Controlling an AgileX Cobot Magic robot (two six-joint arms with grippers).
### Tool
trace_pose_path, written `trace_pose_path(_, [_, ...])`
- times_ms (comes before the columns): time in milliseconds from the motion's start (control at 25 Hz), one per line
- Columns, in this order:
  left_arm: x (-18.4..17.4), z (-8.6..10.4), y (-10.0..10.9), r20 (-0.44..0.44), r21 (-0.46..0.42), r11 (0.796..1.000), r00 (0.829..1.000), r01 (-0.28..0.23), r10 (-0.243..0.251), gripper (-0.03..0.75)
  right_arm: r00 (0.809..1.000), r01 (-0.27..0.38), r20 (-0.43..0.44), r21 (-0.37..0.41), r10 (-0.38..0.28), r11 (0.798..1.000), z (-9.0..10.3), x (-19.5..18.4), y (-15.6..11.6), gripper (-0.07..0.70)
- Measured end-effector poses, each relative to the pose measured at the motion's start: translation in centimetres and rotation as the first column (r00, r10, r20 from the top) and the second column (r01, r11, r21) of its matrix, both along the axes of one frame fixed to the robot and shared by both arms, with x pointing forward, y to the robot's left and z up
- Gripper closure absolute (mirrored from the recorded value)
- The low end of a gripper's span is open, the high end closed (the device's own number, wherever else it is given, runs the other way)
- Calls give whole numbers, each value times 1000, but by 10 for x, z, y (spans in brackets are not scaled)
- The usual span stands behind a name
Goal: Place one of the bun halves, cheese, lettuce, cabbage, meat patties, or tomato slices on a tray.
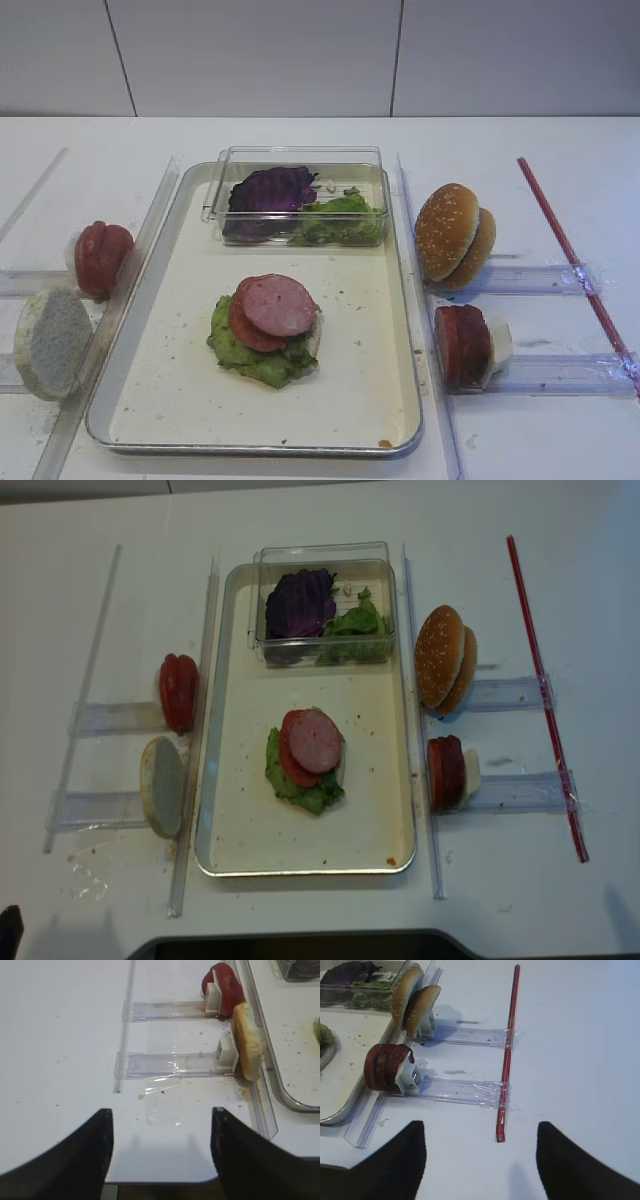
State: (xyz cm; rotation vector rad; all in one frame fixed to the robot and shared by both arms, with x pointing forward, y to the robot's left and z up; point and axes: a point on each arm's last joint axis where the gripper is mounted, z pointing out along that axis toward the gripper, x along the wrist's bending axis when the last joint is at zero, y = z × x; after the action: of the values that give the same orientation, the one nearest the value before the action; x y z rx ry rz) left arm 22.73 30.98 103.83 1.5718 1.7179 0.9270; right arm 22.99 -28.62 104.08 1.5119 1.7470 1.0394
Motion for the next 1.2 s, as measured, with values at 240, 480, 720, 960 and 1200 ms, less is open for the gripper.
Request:
trace_pose_path(240, [0, 0, 0, 0, 0, 1000, 1000, 0, 0, 304, 1000, 0, 0, 0, 0, 1000, 0, 0, 0, 145])
trace_pose_path(480, [0, 0, 0, 0, 0, 1000, 1000, 0, 0, 304, 1000, 0, 0, 0, 0, 1000, 0, 0, 0, 145])
trace_pose_path(720, [0, 0, 0, 0, 0, 1000, 1000, 0, 0, 304, 1000, 0, 0, 0, 0, 1000, 0, 0, 0, 145])
trace_pose_path(960, [0, 0, 0, 0, 0, 1000, 1000, 0, 0, 304, 1000, 0, 0, 0, 0, 1000, 0, 0, 0, 145])
trace_pose_path(1200, [0, 0, 0, 0, 0, 1000, 1000, 0, 0, 304, 1000, 0, 0, 0, 0, 1000, 0, 0, 0, 145])
